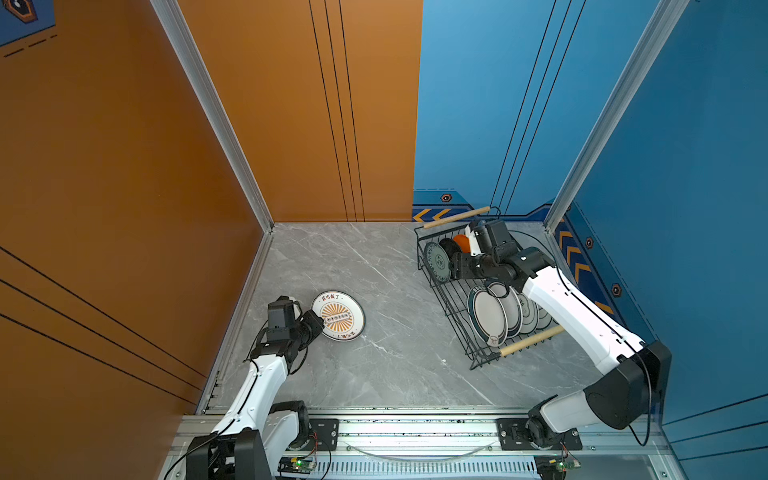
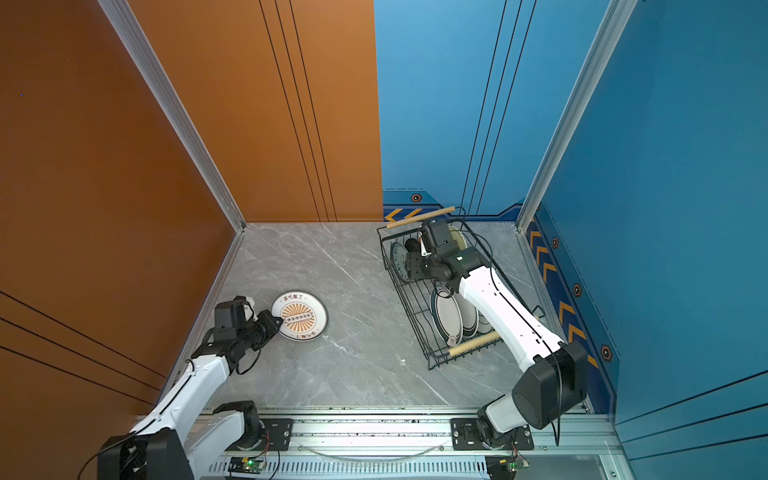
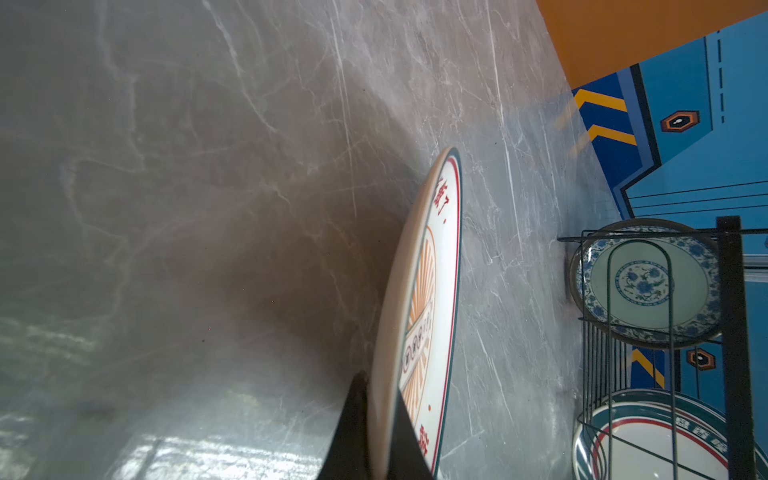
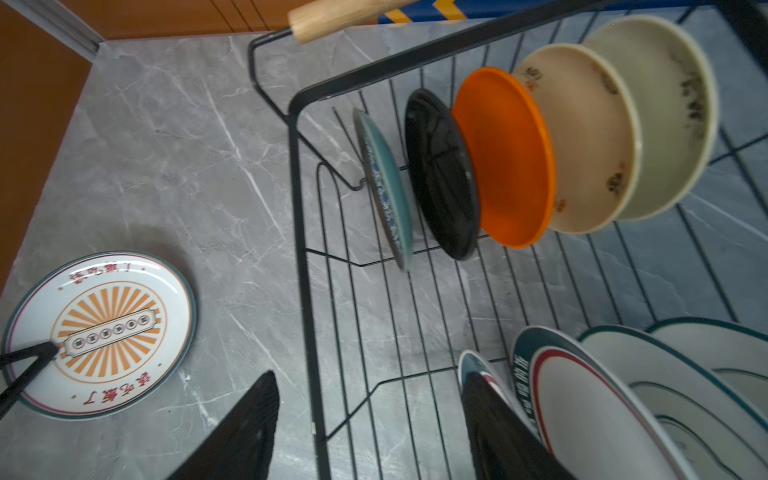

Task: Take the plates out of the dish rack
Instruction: 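Set the sunburst plate on the table with the left gripper while the right withdraws, then open the left gripper off the sunburst plate while the right gripper lowers into the rack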

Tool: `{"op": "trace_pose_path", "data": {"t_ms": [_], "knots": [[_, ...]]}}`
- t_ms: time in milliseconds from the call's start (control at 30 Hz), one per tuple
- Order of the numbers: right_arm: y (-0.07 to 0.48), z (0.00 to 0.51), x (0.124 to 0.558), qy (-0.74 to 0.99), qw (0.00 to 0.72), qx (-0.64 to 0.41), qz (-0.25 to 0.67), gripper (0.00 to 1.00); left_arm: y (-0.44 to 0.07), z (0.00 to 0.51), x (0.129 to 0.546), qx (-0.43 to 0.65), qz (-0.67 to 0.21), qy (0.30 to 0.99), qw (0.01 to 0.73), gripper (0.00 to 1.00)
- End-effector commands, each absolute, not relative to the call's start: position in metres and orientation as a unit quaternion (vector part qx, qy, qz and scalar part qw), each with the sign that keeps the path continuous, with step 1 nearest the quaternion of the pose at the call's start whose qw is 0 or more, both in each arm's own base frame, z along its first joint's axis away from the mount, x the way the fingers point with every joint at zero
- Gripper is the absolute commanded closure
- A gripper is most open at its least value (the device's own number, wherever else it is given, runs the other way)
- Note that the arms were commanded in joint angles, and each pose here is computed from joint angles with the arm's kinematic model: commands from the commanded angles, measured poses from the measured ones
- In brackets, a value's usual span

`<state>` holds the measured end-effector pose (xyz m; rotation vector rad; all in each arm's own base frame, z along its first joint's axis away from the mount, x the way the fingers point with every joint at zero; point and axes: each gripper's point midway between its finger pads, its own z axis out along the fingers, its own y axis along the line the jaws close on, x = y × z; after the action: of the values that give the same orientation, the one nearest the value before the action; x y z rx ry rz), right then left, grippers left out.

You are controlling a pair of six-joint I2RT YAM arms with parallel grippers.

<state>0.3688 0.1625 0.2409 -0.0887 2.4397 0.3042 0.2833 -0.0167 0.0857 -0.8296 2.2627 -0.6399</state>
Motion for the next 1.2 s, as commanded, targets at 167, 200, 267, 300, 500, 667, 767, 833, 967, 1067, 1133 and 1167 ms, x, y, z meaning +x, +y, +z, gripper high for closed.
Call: {"op": "trace_pose_path", "data": {"t_ms": [167,200,267,300,500,667,767,833,967,1067,1133,1167], "knots": [[0.105,0.220,0.352,0.951,0.304,-0.010,0.056,0.32,0.007,0.092,0.291,-0.328,-0.217,0.855,0.338,1.00],[0.103,0.219,0.351,0.952,0.303,-0.009,0.054,0.32,0.007,0.090,0.291,-0.330,-0.216,0.856,0.336,1.00],[0.096,0.216,0.347,0.953,0.298,-0.005,0.047,0.33,0.008,0.085,0.290,-0.330,-0.214,0.858,0.329,1.00],[0.095,0.214,0.345,0.954,0.295,-0.005,0.045,0.33,0.008,0.084,0.291,-0.330,-0.214,0.859,0.327,0.99],[0.093,0.203,0.333,0.962,0.270,-0.012,0.043,0.37,0.001,0.069,0.291,-0.326,-0.221,0.867,0.307,0.99],[0.088,0.194,0.323,0.966,0.255,-0.014,0.033,0.37,0.001,0.056,0.288,-0.330,-0.212,0.872,0.294,0.95],[0.087,0.189,0.319,0.969,0.246,-0.014,0.030,0.37,0.004,0.052,0.287,-0.334,-0.203,0.874,0.290,0.92],[0.087,0.185,0.317,0.970,0.241,-0.015,0.029,0.37,0.006,0.048,0.285,-0.337,-0.196,0.876,0.285,0.90],[0.086,0.183,0.315,0.971,0.237,-0.014,0.030,0.38,0.009,0.041,0.283,-0.344,-0.185,0.879,0.276,0.84],[0.086,0.181,0.313,0.971,0.235,-0.015,0.030,0.39,0.011,0.036,0.283,-0.347,-0.181,0.879,0.271,0.80],[0.087,0.178,0.311,0.973,0.230,-0.017,0.029,0.39,0.011,0.033,0.283,-0.348,-0.178,0.880,0.269,0.79],[0.087,0.176,0.310,0.973,0.228,-0.016,0.029,0.39,0.012,0.032,0.283,-0.349,-0.177,0.881,0.267,0.77]]}}
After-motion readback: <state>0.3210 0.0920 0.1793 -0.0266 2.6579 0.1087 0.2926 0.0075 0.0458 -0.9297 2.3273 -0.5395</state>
